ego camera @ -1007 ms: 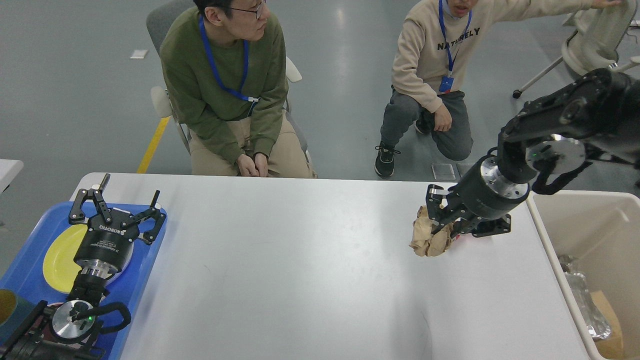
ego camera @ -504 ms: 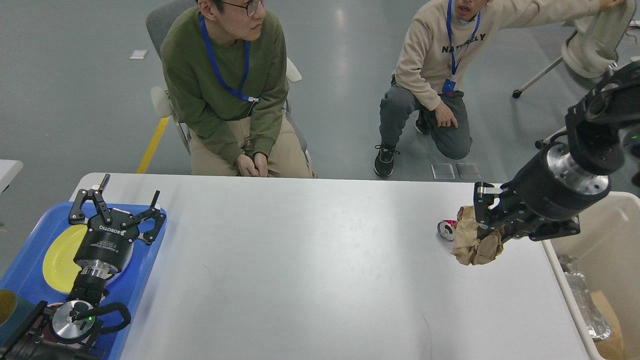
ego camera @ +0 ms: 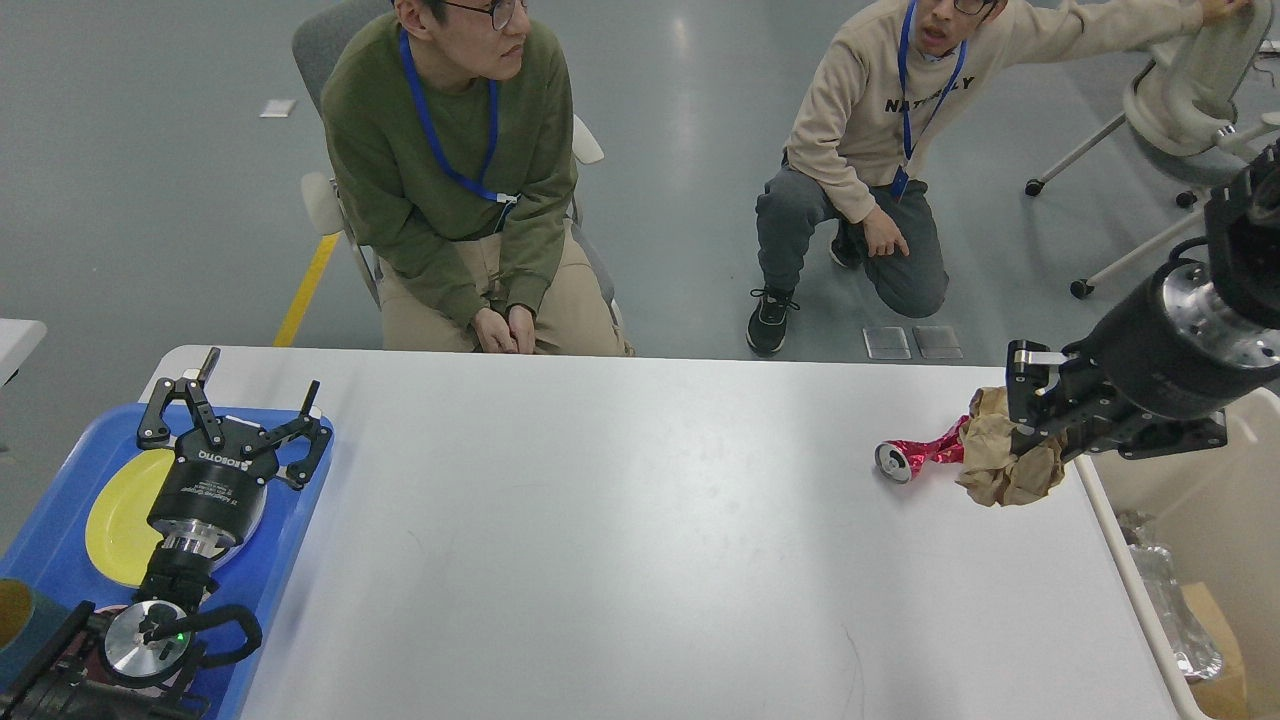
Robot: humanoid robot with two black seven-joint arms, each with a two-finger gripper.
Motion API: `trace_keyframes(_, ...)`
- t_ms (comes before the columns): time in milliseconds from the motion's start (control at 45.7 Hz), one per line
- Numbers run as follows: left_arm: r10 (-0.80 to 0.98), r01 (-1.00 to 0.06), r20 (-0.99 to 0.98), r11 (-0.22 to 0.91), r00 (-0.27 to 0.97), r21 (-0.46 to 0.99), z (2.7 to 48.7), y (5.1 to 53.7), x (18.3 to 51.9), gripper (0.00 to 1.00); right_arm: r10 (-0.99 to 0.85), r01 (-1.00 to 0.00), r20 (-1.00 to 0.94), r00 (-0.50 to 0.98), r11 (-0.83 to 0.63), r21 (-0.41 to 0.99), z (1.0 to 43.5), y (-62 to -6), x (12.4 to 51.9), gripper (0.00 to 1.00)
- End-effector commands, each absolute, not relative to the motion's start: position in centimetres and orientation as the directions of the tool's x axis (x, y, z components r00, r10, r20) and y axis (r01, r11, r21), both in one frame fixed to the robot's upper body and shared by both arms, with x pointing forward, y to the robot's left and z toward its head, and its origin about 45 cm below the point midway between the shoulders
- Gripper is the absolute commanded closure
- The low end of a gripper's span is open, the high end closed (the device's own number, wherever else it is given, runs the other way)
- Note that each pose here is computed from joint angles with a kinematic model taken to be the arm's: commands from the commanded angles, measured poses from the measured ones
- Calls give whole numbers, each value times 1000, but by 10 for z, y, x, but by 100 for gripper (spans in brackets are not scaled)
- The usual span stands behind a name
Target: Tidy desktop
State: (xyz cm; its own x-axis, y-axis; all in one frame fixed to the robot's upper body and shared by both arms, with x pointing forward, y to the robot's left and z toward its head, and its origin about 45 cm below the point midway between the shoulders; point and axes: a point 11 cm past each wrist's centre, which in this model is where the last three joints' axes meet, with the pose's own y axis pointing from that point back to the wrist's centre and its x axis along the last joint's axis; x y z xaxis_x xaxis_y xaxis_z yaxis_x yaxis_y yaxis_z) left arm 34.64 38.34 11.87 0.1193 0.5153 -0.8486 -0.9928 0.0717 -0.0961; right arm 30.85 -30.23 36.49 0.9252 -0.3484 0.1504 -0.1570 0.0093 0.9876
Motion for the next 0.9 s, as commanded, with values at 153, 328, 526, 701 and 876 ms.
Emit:
trace_keyframes(153,515,-993,-849,72,119,-96,118,383,346,4,-536,-169,150,831,14,986,328,-380,318,100)
trace_keyframes(328,515,-993,-849,72,119,-96,118,383,346,4,-659,-168,189,728,95,981,278,-462,315,100)
trace_keyframes(526,515,-993,-849,72,119,-96,118,383,346,4,-739,-194,231,633,138,971,229,-522,309,100)
trace_keyframes(701,515,-993,-849,72,119,-96,118,383,346,4,-769,-195,272,579,193,962,173,-562,292,100)
trace_keyframes(876,515,-993,-849,72,119,-96,118,383,346,4,-793,-223,316,521,231,947,113,-581,270,100)
